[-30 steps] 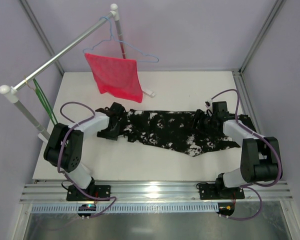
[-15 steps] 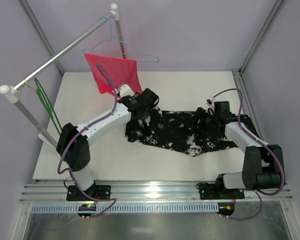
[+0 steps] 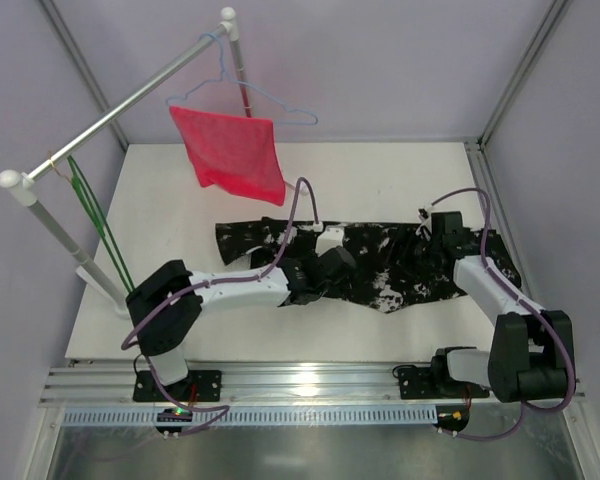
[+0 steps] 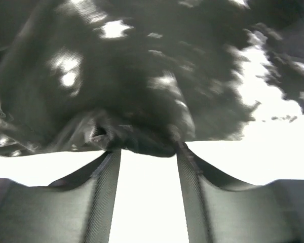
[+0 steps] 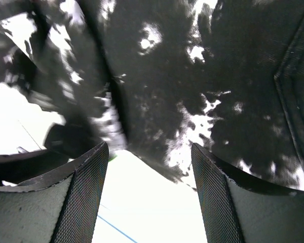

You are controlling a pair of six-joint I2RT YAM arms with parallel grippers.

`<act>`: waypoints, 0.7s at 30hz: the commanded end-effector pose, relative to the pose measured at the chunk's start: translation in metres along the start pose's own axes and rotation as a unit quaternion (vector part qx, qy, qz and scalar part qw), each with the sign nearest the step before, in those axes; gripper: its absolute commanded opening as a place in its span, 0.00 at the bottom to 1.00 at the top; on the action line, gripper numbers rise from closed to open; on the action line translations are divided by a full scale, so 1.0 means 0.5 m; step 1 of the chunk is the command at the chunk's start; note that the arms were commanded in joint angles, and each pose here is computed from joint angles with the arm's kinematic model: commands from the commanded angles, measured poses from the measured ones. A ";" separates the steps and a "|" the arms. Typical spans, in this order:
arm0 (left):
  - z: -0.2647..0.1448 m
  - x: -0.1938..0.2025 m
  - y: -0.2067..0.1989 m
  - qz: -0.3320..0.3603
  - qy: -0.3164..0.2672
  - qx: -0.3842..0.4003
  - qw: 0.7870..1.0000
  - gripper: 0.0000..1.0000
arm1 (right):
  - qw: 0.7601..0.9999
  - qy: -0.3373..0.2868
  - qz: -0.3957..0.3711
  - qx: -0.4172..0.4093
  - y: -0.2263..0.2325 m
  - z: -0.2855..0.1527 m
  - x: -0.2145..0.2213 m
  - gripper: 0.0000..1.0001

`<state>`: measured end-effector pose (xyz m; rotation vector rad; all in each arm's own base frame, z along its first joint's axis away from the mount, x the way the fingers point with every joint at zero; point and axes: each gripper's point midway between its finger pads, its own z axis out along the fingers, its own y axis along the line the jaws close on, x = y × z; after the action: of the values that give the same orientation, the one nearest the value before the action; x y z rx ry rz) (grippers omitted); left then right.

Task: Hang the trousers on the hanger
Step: Fold the trousers

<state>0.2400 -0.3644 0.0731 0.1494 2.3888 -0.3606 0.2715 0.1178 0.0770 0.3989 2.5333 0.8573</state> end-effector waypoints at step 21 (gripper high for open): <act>-0.170 -0.236 0.230 -0.115 0.000 -0.049 0.992 0.66 | 0.934 -0.001 -0.357 0.004 0.289 0.095 0.097 0.68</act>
<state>0.3182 -0.2401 0.2006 -0.2035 2.3240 -0.3572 0.2658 0.2616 0.1298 -0.3489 2.4248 0.6992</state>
